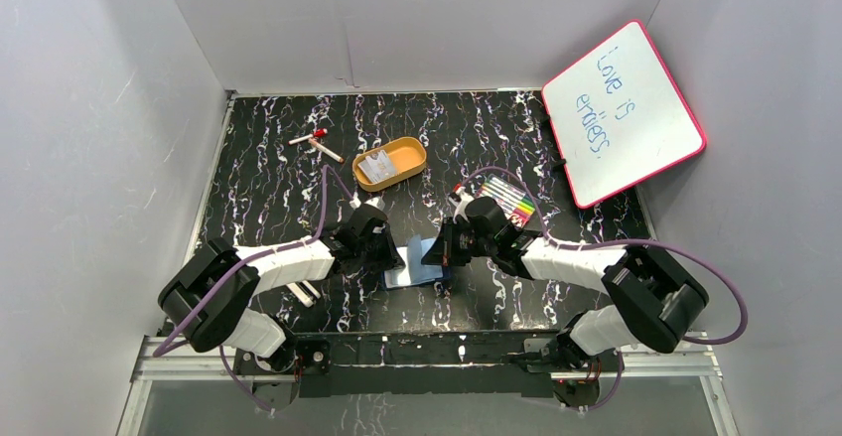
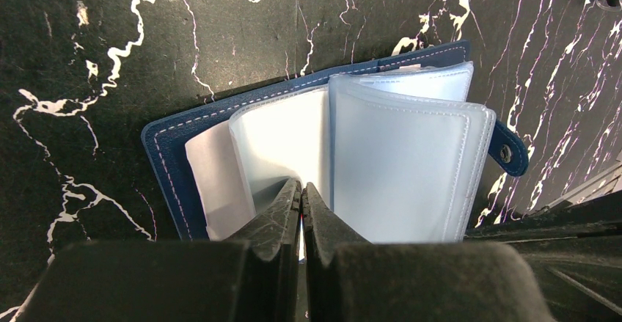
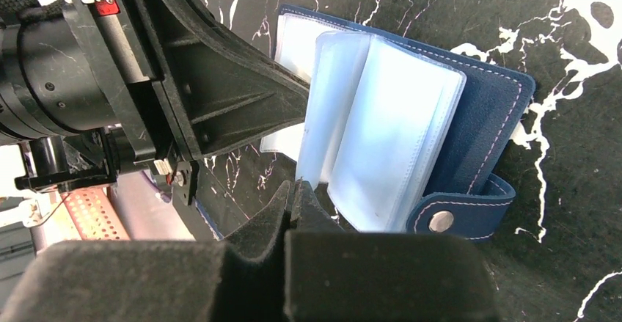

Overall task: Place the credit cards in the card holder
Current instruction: Open the card holder at the center of the board.

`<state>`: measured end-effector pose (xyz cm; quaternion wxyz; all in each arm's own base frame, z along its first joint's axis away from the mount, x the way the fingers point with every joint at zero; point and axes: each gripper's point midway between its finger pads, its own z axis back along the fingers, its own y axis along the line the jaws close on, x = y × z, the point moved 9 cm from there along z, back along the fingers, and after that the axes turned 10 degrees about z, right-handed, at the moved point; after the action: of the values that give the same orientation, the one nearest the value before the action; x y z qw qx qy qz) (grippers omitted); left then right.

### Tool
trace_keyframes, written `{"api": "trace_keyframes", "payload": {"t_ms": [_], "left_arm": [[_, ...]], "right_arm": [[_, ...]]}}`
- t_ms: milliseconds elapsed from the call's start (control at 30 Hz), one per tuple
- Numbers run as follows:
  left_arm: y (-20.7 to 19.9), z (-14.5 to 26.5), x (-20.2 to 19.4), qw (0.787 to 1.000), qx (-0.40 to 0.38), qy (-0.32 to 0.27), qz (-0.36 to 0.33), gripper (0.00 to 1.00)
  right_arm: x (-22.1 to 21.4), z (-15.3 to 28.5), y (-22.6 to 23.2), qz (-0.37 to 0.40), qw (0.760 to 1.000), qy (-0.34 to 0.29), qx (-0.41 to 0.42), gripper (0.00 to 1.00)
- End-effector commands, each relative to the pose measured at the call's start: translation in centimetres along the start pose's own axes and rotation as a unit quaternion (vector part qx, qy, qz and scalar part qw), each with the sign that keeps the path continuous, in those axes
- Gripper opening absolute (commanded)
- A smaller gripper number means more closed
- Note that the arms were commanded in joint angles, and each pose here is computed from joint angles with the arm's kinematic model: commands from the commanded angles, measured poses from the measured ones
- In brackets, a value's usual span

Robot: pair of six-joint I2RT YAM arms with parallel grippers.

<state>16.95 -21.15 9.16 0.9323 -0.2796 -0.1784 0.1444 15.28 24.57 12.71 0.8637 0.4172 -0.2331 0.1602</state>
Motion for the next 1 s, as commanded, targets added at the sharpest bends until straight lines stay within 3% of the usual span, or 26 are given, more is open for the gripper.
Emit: {"api": "trace_keyframes", "payload": {"t_ms": [0, 667, 967], "left_arm": [[0.0, 0.4, 0.2, 1.000, 0.001, -0.014, -0.007, 0.01], [-0.4, 0.5, 0.3, 1.000, -0.008, -0.015, -0.009, 0.01], [-0.7, 1.5, 0.9, 0.999, -0.004, -0.045, -0.012, 0.05]], "right_arm": [[0.8, -0.2, 0.5, 0.012, 1.000, -0.012, 0.021, 0.00], [0.7, -1.4, -0.3, -0.009, 1.000, 0.009, -0.005, 0.00], [0.3, -1.5, -0.8, -0.015, 1.000, 0.010, -0.023, 0.00]]}}
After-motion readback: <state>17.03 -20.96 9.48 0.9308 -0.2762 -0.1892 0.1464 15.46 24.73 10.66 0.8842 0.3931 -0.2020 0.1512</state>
